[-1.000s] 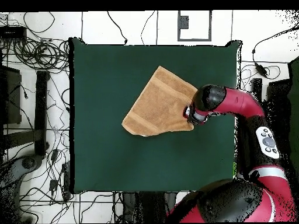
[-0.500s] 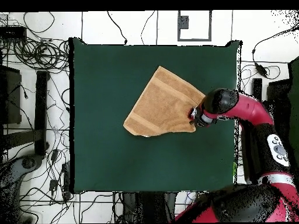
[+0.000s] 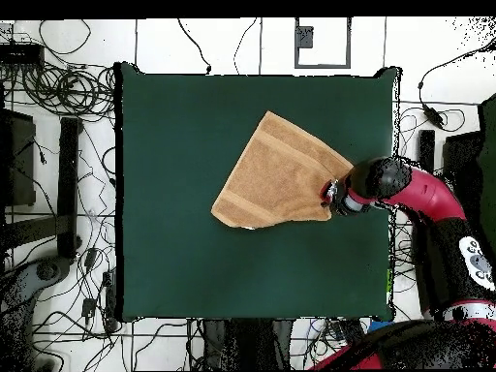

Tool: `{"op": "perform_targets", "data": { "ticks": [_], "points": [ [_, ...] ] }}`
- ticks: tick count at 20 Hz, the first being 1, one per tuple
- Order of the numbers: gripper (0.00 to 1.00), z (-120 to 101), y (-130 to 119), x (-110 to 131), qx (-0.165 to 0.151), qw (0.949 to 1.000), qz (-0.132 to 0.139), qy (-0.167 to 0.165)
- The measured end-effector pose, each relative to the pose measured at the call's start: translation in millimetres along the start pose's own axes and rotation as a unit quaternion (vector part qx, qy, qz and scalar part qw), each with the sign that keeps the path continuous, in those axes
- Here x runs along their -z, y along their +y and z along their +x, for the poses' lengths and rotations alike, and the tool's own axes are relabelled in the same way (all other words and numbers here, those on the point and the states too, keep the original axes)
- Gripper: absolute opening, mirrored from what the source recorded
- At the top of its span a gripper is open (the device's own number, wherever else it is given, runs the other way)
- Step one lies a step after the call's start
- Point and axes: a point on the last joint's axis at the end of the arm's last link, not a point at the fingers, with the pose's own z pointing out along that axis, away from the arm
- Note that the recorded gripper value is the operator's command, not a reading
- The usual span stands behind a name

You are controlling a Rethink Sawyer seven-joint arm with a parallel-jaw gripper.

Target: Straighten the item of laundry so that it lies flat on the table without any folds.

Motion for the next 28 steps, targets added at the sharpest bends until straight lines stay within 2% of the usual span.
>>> {"op": "perform_targets", "data": {
  "ticks": [13, 18, 20, 22, 26, 28],
  "points": [
    [0.0, -3, -1, 1, 0.018, 0.9997, -0.013, -0.004],
    [0.0, -13, 1, 1, 0.03, 0.9991, -0.014, 0.027],
    [0.0, -21, 2, 2, 0.04, 0.9978, -0.018, 0.05],
    [0.0, -24, 2, 2, 0.048, 0.9971, -0.019, 0.056],
    [0.0, -27, 8, 3, 0.076, 0.9958, -0.002, 0.05],
    [0.0, -29, 15, 6, 0.089, 0.9953, 0.017, 0.033]
  ]
}}
